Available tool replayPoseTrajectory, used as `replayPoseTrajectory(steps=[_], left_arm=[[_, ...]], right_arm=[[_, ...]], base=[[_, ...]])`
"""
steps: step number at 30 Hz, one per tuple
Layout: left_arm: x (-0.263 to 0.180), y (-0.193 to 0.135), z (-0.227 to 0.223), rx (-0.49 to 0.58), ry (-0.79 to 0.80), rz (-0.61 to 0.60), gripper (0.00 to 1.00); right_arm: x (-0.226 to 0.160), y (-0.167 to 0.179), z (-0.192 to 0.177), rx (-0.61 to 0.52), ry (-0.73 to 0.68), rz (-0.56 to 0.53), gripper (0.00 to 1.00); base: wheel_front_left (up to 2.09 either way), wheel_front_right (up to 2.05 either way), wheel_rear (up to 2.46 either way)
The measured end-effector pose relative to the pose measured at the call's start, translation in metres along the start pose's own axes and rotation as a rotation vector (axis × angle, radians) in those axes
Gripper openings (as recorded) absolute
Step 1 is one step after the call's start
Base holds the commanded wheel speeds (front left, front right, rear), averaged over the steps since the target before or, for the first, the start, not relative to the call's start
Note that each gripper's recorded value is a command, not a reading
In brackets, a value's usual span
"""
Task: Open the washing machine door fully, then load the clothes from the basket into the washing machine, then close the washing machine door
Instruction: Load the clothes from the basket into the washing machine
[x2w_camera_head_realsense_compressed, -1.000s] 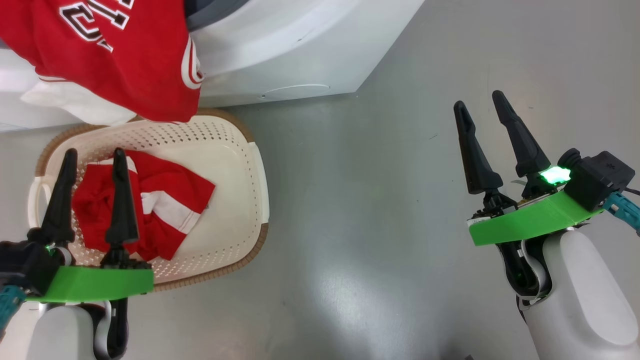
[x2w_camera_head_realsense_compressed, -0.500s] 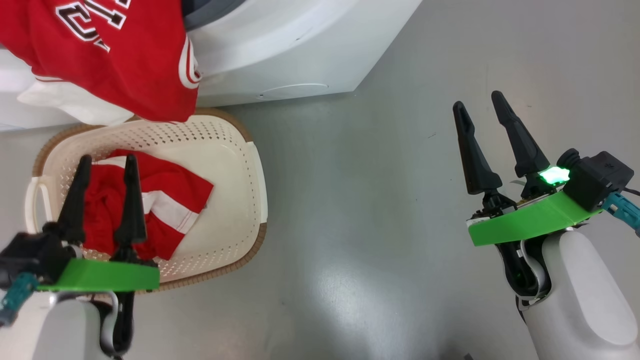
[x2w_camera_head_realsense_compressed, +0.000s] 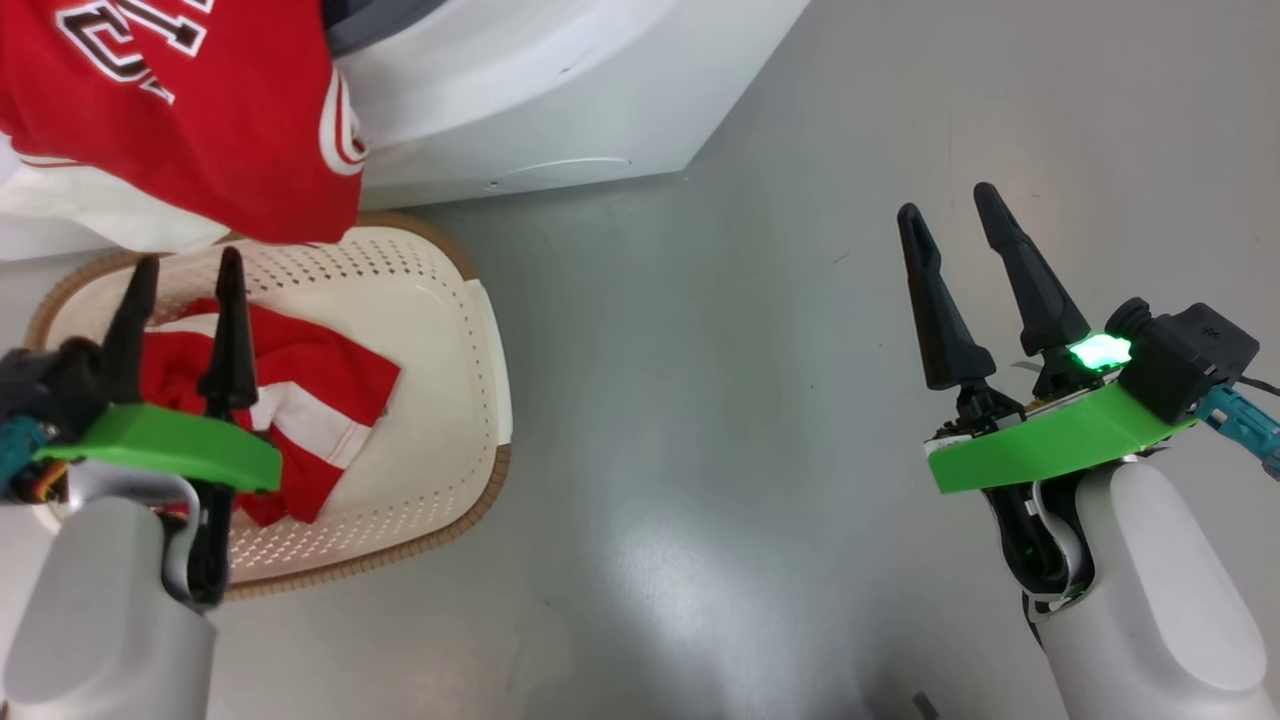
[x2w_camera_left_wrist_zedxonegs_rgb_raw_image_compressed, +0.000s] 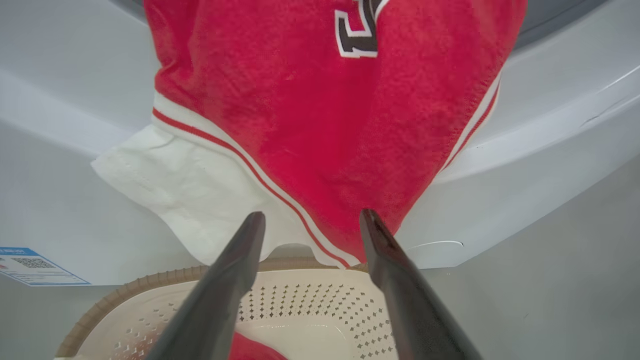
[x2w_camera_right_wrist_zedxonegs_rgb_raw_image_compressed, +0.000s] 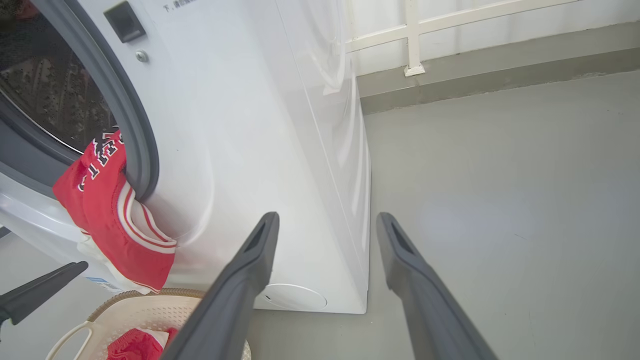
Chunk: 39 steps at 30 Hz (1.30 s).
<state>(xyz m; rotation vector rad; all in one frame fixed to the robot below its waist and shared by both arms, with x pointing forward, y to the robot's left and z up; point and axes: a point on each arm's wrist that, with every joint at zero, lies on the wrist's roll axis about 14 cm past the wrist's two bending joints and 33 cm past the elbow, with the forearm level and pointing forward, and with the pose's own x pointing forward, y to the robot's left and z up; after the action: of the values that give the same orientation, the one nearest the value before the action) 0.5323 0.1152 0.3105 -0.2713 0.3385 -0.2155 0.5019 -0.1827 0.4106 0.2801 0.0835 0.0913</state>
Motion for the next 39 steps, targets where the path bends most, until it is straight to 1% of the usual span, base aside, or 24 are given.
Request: replayPoseTrajectory(steps=[10,18,23,32,39], left_arm=[[0.031,-0.001,-0.008,-0.014,0.052,-0.021,1.0],[0.056,0.007,-0.013,-0.042,0.092,-0.005,1.0],[0.068,0.011,-0.009,-0.025,0.092,-0.006,1.0],[0.079,0.01,-0.005,-0.012,0.097,-0.013,1.0],[0.08,0.012,-0.004,-0.012,0.099,-0.007,1.0]], right_arm=[[-0.001,-0.006,-0.008,0.003,0.016,-0.02,1.0],[-0.001,-0.01,-0.015,0.003,0.032,-0.03,1.0],[-0.002,-0.014,-0.019,0.001,0.042,-0.04,1.0],[0.002,-0.015,-0.018,-0.003,0.033,-0.038,1.0],[0.003,-0.015,-0.013,-0.005,0.02,-0.037,1.0]], base=[[0.0,0.0,0.0],[0.0,0.0,0.0],[0.0,0.0,0.0],[0.0,0.0,0.0],[0.0,0.0,0.0]])
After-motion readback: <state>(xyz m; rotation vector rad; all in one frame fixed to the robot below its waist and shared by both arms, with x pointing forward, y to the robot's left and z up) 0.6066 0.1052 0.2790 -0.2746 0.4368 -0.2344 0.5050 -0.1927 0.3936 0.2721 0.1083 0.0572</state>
